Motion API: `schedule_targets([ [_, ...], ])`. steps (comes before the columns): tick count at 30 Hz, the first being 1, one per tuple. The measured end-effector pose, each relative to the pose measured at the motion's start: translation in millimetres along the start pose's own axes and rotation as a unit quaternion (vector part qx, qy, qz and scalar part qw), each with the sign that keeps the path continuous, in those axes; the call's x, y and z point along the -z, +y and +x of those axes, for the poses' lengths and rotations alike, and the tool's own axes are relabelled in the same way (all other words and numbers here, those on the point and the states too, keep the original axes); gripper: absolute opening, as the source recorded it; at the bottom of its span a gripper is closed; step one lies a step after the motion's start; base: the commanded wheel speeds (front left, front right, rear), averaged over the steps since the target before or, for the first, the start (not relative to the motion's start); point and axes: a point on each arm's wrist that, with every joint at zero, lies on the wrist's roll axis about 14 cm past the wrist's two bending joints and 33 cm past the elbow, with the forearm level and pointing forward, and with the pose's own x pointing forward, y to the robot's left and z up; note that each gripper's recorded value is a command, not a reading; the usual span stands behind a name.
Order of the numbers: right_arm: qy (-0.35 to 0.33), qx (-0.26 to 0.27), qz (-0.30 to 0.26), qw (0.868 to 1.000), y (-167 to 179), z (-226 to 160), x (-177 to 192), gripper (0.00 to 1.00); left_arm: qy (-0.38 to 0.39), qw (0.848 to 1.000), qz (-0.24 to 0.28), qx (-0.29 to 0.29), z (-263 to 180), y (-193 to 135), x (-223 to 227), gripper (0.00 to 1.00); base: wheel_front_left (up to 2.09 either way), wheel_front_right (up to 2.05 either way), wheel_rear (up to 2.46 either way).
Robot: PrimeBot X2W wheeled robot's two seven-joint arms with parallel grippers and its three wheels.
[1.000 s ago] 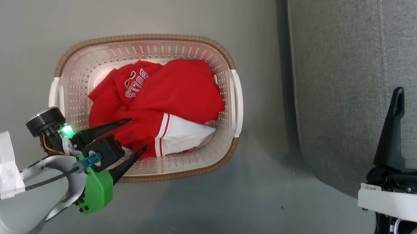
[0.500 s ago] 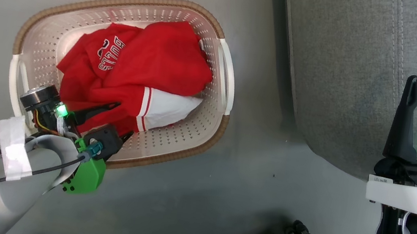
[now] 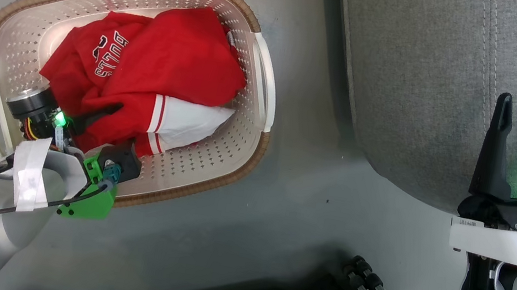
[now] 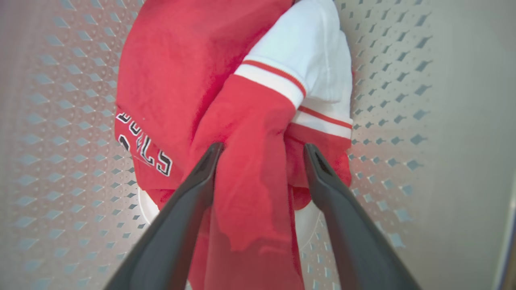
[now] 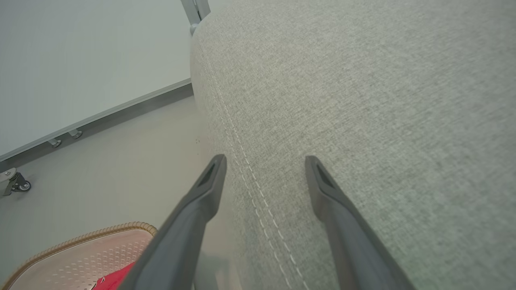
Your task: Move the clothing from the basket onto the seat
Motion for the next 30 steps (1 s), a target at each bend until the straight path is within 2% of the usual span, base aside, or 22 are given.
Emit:
schedule_targets([
  [5, 0.008, 0.004, 0.001, 1.0, -2, -1, 5, 1.0, -0.003, 1.0, 0.004, -0.011, 5, 3, -1, 1.0, 0.0, 0.0, 0.0],
  [6, 0.008, 0.004, 0.002, 1.0, -2, -1, 6, 1.0, -0.002, 1.0, 0.005, -0.011, 5, 3, -1, 0.41, 0.0, 0.0, 0.0],
  [7, 0.009, 0.004, 0.002, 1.0, -2, -1, 6, 1.0, -0.005, 1.0, 0.006, -0.016, 5, 5, -2, 0.0, 0.0, 0.0, 0.0],
  [12, 0.01, 0.004, 0.005, 1.0, -2, -1, 8, 1.0, -0.029, 0.999, -0.002, -0.031, 5, 11, -17, 0.0, 0.0, 0.0, 0.0],
  [18, 0.012, 0.001, 0.009, 1.0, 1, -4, 8, 1.0, -0.077, 0.992, -0.086, -0.046, -7, 15, -49, 0.0, 0.0, 0.0, 0.0],
  [30, -0.024, -0.017, 0.004, 1.0, 12, -19, -28, 1.0, -0.179, 0.959, -0.19, -0.106, -70, 23, -117, 0.0, 0.0, 0.0, 0.0],
])
